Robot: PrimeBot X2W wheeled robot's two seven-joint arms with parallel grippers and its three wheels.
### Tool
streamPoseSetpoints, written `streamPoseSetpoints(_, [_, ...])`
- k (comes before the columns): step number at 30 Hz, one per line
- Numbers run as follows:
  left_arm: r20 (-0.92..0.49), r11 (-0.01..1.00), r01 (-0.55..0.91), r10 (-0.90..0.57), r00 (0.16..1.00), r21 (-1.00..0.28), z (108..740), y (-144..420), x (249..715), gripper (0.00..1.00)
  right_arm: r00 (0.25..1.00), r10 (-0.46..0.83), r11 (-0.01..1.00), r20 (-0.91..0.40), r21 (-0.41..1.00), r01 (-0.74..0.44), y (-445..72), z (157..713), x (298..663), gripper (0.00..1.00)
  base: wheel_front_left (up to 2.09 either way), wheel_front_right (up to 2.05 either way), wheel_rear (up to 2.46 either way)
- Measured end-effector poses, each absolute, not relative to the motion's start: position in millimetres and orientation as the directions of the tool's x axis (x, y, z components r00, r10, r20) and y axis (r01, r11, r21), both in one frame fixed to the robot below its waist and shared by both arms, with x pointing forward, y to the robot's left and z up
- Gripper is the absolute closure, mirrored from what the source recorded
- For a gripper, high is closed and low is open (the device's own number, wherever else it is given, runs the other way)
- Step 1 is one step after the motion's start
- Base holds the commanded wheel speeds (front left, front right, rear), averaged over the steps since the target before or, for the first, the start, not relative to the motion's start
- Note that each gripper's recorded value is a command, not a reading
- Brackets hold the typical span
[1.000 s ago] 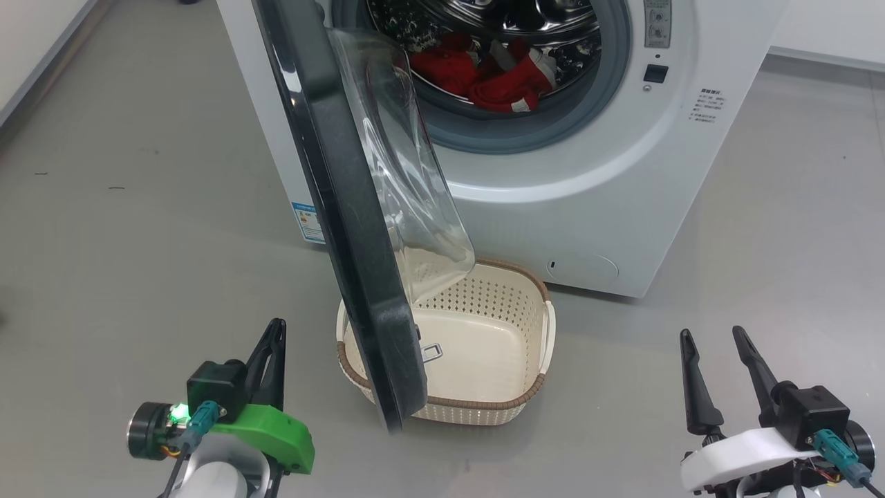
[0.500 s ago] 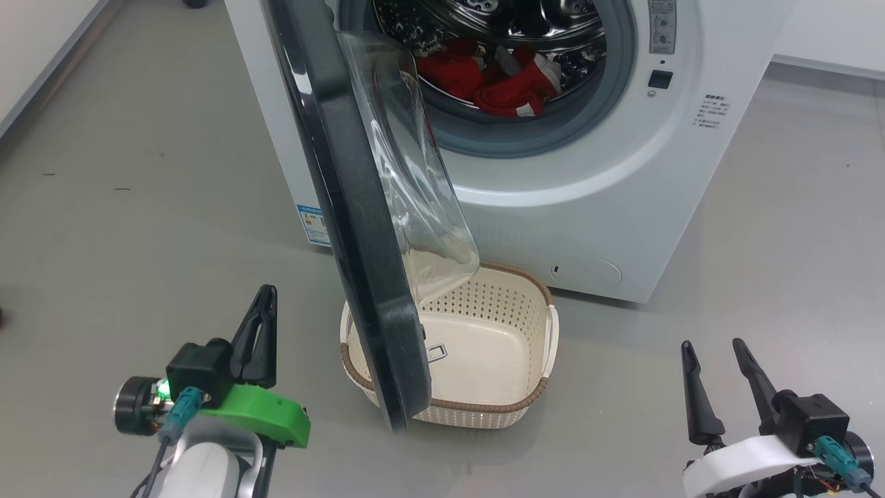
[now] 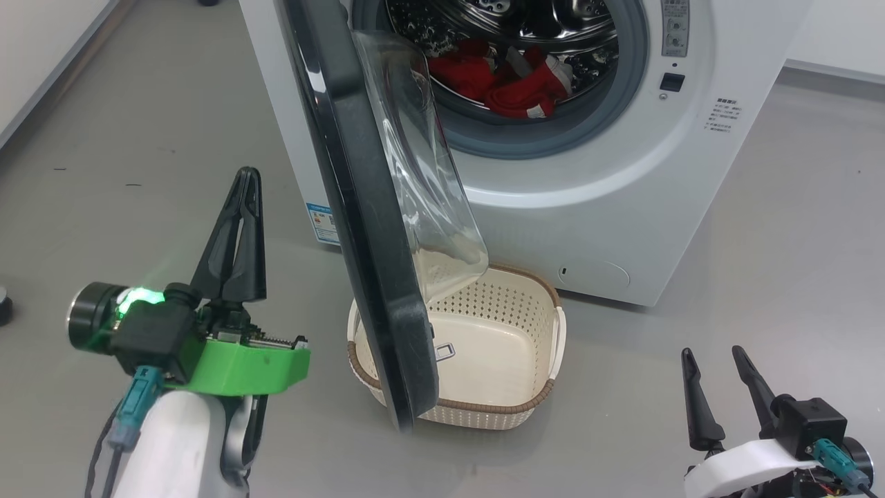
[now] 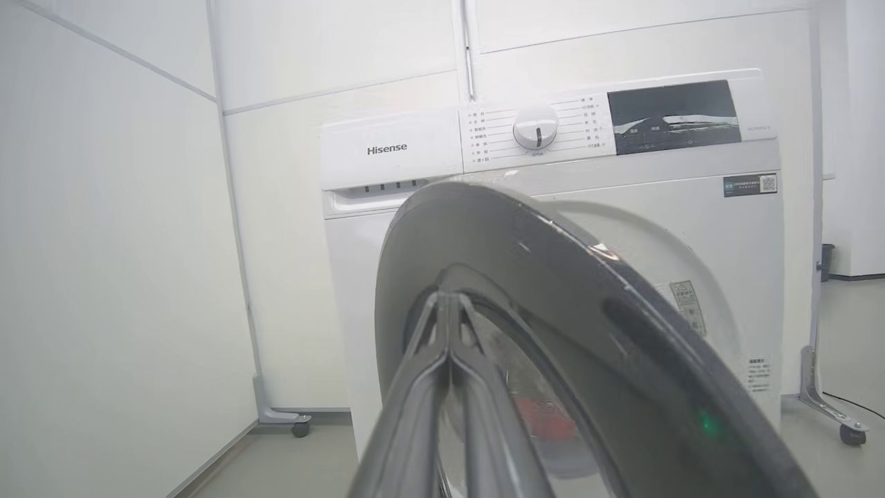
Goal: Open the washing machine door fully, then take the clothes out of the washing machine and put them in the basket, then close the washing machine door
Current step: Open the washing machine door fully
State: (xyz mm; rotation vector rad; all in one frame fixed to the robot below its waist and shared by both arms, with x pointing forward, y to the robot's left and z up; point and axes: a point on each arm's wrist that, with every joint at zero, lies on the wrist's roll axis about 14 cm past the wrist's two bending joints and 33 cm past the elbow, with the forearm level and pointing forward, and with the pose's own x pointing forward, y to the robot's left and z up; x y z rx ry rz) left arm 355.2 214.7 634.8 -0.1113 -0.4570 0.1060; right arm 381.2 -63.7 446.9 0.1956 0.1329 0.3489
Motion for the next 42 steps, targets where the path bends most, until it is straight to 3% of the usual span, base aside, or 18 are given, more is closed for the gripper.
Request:
streamPoseSetpoints(11, [0.670, 0.990, 0.117, -0.036, 0.741, -0.075, 718.3, 168.6, 324.3, 1.00, 0.931, 0.358, 0.919, -0.075, 0.206, -0.337, -61.1, 452.4, 387.1, 0.00, 0.00, 0.00, 0.00])
streamPoseSetpoints(20, [0.736, 0.920, 0.387, -0.222, 0.639, -0.058, 741.5, 106.3, 299.7, 1.00, 0.934, 0.352, 0.920, -0.067, 0.211, -0.332, -63.6, 454.4, 388.6, 0.00, 0.00, 0.00, 0.00])
streamPoseSetpoints(29, [0.492, 0.823, 0.540, -0.400, 0.773, -0.178, 664.6, 49.4, 306.6, 1.00, 0.933, 0.355, 0.918, -0.066, 0.213, -0.334, -62.7, 453.9, 390.4, 0.00, 0.00, 0.00, 0.00])
streamPoseSetpoints(34, [0.259, 0.808, 0.537, -0.480, 0.838, -0.242, 600.3, 36.2, 309.2, 1.00, 0.932, 0.356, 0.918, -0.070, 0.210, -0.335, -63.2, 452.0, 391.3, 0.00, 0.00, 0.00, 0.00])
streamPoseSetpoints(42, [0.115, 0.831, 0.497, -0.484, 0.867, -0.251, 562.3, 43.5, 315.4, 1.00, 0.932, 0.357, 0.919, -0.068, 0.204, -0.337, -63.9, 452.4, 392.4, 0.00, 0.00, 0.00, 0.00])
